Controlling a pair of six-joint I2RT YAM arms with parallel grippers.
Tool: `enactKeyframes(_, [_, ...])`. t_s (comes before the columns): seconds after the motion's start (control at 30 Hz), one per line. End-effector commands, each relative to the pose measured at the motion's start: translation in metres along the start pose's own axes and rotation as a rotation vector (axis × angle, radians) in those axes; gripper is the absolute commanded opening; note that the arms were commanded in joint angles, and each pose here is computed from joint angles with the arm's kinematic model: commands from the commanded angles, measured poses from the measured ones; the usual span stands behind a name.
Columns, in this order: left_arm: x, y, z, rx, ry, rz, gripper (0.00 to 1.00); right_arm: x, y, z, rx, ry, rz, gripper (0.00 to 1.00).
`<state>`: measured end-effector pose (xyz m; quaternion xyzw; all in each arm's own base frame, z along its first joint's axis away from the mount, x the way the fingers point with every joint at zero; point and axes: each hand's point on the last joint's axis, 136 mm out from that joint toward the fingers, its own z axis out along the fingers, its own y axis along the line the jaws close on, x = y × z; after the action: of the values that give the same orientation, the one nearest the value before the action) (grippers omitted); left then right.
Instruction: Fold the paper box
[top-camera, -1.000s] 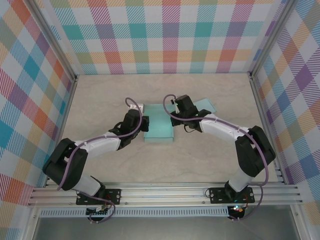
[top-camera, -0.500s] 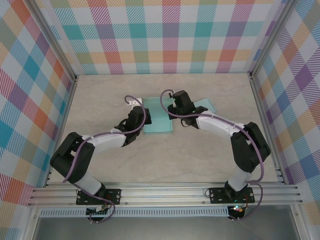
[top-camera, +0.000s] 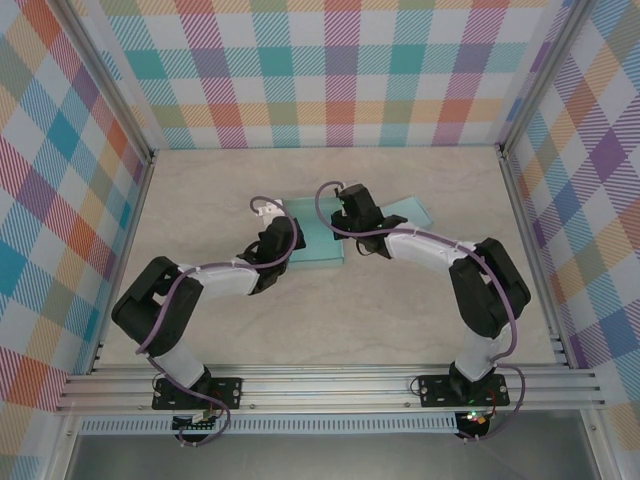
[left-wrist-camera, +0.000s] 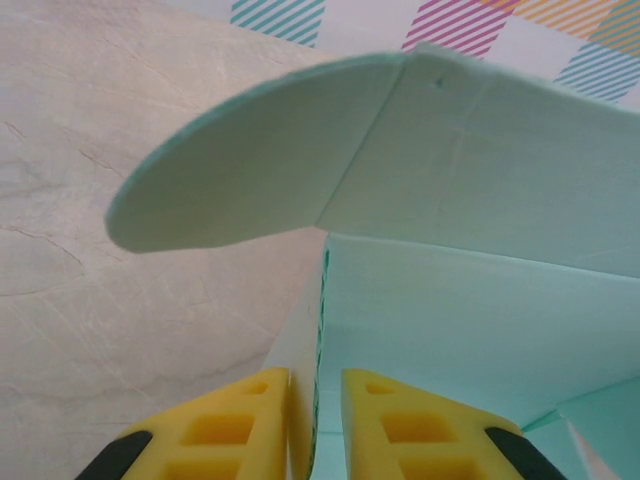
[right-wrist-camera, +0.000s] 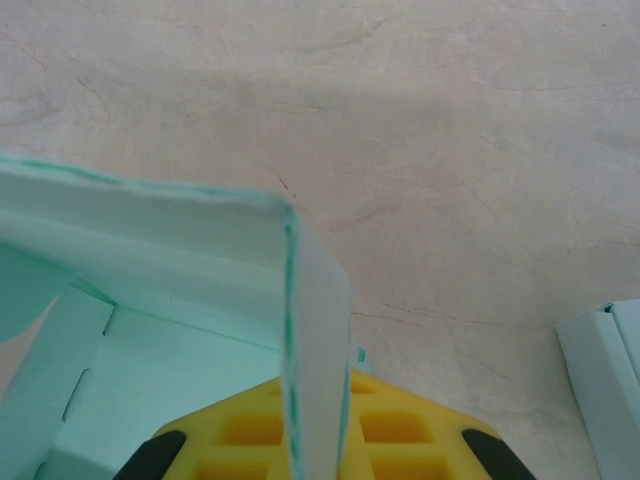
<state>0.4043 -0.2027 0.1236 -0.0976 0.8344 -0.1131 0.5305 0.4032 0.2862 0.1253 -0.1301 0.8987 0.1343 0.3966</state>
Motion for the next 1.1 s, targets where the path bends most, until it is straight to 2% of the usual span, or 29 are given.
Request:
enactKeyframes(0.0, [0.005, -0.027, -0.008, 0.093, -0.025, -0.028, 0.20, -0.004, 0.038, 0.002, -0.116, -0.021, 0.029, 0.13])
enactKeyframes(0.27, [0.014, -0.023, -0.011, 0.078, -0.023, -0.021, 0.20, 0.006, 0.043, 0.004, -0.121, -0.015, 0.065, 0.15])
enactKeyframes(0.77, [0.037, -0.002, -0.021, 0.050, -0.010, -0.033, 0.23, 0.053, 0.039, -0.003, -0.103, -0.008, 0.035, 0.12])
enactKeyframes(0.83, [0.038, 0.002, -0.025, 0.053, -0.012, -0.036, 0.28, 0.059, 0.036, -0.003, -0.098, -0.006, 0.027, 0.12])
enactKeyframes(1.07, [0.038, 0.007, -0.049, 0.094, 0.001, -0.053, 0.65, 0.072, 0.027, 0.001, -0.063, 0.002, 0.021, 0.12])
